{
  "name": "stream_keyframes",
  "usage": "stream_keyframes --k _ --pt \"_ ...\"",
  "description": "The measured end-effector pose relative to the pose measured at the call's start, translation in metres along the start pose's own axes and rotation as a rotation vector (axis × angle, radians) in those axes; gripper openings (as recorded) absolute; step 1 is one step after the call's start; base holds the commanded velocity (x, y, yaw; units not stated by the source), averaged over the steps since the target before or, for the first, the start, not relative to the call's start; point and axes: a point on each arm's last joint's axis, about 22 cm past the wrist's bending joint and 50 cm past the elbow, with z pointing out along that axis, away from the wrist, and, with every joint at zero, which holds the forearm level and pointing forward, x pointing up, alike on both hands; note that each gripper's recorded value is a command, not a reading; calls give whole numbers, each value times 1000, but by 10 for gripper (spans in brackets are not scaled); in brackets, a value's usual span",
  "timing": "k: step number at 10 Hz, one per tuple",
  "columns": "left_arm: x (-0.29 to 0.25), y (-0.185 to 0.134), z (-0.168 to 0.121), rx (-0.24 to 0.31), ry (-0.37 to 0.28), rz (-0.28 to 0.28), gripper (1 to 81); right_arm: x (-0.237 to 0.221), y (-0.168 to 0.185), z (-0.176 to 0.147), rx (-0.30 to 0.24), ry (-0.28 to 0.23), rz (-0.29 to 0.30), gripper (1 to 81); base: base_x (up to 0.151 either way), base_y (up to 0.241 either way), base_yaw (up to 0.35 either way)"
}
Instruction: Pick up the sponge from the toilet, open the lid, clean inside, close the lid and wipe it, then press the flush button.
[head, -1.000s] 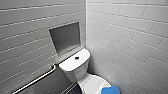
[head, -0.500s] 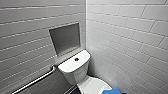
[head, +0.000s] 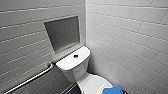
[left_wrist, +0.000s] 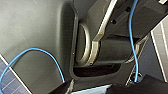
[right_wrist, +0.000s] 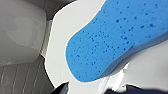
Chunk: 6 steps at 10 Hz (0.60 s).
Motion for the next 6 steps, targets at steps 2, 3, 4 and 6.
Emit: stream_keyframes --k 2,3,4,6 --pt "17 -8 17 -2 19 12 811 21 13 8 -12 40 74 811 0 0 0" --pt "27 -13 27 -3 31 19 811 32 22 16 -24 66 112 811 0 0 0" --pt "37 -19 35 -3 42 27 811 40 24 26 -26 85 134 811 0 0 0" --pt "43 -27 40 3 50 32 811 37 17 44 -15 84 176 811 0 0 0"
